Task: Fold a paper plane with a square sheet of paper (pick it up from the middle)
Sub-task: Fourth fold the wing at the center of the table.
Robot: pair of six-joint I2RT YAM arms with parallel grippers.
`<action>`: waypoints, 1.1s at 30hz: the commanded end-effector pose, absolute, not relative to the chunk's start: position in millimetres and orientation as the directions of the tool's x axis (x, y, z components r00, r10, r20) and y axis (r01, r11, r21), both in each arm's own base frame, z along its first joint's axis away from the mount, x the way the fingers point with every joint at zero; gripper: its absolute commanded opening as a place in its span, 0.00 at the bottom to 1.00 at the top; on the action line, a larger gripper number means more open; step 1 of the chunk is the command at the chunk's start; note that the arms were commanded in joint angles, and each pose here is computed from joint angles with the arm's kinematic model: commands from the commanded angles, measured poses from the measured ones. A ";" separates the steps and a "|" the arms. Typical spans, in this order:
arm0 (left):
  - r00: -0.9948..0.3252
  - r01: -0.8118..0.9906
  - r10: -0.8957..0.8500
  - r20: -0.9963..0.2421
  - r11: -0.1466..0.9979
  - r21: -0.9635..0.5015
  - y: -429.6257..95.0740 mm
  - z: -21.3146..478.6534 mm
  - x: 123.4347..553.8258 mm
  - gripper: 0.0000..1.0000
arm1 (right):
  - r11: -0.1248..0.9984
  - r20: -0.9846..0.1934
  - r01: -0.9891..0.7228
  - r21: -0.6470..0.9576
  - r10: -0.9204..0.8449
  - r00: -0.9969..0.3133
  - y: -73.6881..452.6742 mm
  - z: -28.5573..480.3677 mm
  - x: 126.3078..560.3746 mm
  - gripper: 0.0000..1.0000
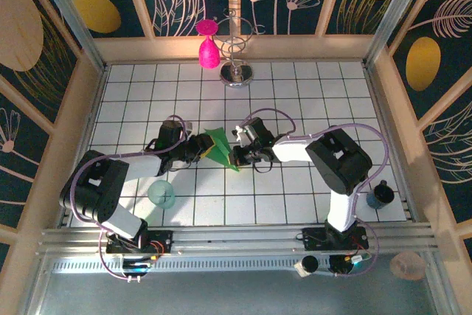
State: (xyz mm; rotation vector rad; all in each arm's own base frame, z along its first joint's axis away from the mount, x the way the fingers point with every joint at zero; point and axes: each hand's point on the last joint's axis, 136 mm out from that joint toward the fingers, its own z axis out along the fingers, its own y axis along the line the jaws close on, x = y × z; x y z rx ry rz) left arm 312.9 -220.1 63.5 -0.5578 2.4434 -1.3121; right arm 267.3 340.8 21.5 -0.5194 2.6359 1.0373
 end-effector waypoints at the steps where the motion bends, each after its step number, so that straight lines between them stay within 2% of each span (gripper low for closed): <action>1: -0.882 -0.135 -0.459 -0.105 0.462 -0.877 -228.6 72.7 313.5 0.40 | 0.622 -0.343 -0.393 0.677 -0.205 -0.917 344.0 33.8 263.6 0.00; 9: -0.898 -0.103 -0.424 -0.117 0.462 -0.881 -237.2 68.1 307.3 0.41 | 0.578 -0.289 -0.329 0.747 -0.164 -0.943 341.2 35.4 266.0 0.00; 16: -0.919 -0.114 -0.381 -0.102 0.505 -0.856 -245.4 52.9 306.6 0.48 | 0.576 -0.261 -0.305 0.759 -0.160 -0.952 340.3 30.4 265.2 0.00; 26: -0.924 -0.106 -0.358 -0.136 0.580 -0.808 -245.2 47.5 314.8 0.50 | 0.585 -0.240 -0.292 0.757 -0.167 -0.956 339.8 23.8 263.8 0.00; 33: -0.934 -0.105 -0.333 -0.133 0.610 -0.786 -247.9 37.9 314.0 0.55 | 0.585 -0.233 -0.288 0.758 -0.170 -0.958 339.8 22.0 262.9 0.00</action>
